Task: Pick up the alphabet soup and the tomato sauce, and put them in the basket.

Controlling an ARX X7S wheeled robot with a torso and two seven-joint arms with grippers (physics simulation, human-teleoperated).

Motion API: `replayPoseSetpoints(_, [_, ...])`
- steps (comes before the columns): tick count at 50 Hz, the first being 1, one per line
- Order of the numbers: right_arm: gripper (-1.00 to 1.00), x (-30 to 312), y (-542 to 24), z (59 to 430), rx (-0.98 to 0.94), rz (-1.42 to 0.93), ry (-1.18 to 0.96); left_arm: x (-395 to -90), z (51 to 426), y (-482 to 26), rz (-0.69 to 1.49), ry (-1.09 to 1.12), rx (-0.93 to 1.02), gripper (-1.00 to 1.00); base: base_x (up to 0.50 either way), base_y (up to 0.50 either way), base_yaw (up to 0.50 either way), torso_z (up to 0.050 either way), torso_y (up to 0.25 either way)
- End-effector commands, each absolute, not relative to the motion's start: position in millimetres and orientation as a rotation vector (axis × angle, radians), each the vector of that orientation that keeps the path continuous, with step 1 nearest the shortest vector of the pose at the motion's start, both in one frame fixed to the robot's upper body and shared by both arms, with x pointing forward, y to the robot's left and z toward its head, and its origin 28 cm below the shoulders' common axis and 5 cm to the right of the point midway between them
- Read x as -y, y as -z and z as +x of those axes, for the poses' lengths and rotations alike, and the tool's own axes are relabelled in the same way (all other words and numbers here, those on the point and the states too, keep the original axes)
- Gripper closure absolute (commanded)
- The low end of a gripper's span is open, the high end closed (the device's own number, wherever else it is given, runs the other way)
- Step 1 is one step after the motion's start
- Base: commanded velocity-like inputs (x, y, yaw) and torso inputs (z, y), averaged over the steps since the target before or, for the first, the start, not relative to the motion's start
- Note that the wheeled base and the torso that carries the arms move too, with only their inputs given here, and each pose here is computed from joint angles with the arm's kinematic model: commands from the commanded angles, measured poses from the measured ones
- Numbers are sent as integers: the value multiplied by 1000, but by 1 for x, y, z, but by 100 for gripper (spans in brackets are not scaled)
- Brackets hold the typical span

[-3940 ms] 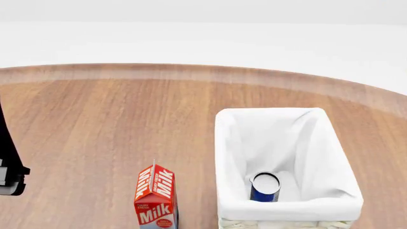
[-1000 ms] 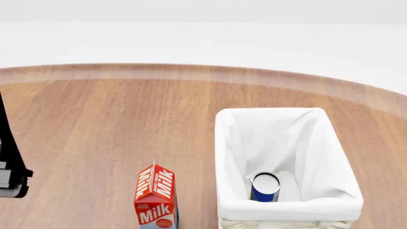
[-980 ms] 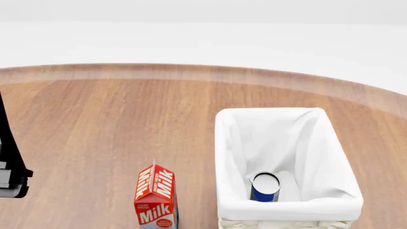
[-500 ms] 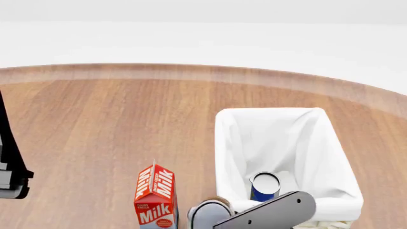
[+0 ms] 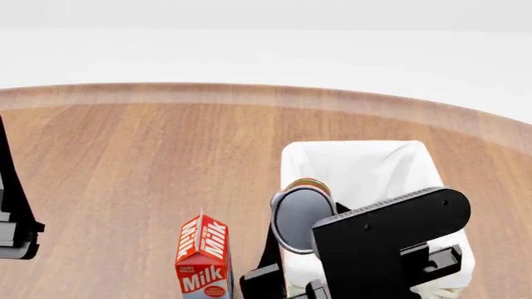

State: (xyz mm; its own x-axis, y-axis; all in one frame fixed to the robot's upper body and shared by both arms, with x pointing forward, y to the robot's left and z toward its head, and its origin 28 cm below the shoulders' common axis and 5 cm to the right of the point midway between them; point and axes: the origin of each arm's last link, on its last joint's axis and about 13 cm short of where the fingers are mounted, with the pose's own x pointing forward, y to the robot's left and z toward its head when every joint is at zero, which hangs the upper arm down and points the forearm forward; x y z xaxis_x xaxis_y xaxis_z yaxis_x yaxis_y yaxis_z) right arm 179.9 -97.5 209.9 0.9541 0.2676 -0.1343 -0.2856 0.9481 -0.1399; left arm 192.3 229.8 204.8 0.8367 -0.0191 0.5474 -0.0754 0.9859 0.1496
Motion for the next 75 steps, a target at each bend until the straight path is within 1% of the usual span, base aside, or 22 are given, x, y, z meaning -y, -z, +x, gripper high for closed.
replayPoseSetpoints(1, [100, 103, -224, 191, -24, -133, -225, -229, 192, -204, 168, -28, 579, -100, 0, 0, 0, 0, 0])
replayPoseSetpoints(17, [100, 115, -228, 223, 15, -109, -128, -229, 193, -203, 168, -28, 578, -100, 0, 0, 0, 0, 0])
replayPoseSetpoints(32, [100, 128, -215, 258, -17, -106, -59, -229, 193, -204, 174, -26, 576, -100, 0, 0, 0, 0, 0])
replayPoseSetpoints(46, [100, 125, -202, 296, -76, -130, -58, -227, 194, -202, 173, -16, 573, -100, 0, 0, 0, 0, 0])
replayPoseSetpoints(51, [100, 126, -193, 319, -124, -151, -37, -226, 195, -201, 173, -13, 572, -100, 0, 0, 0, 0, 0])
replayPoseSetpoints(58, [100, 124, -182, 339, -151, -162, -27, -226, 195, -201, 174, -12, 571, -100, 0, 0, 0, 0, 1])
replayPoseSetpoints(70, [100, 120, -178, 370, -182, -194, -22, -225, 195, -202, 177, -9, 573, -100, 0, 0, 0, 0, 0])
replayPoseSetpoints(75, [100, 119, -176, 385, -227, -186, -14, -225, 196, -203, 178, -7, 573, -100, 0, 0, 0, 0, 0])
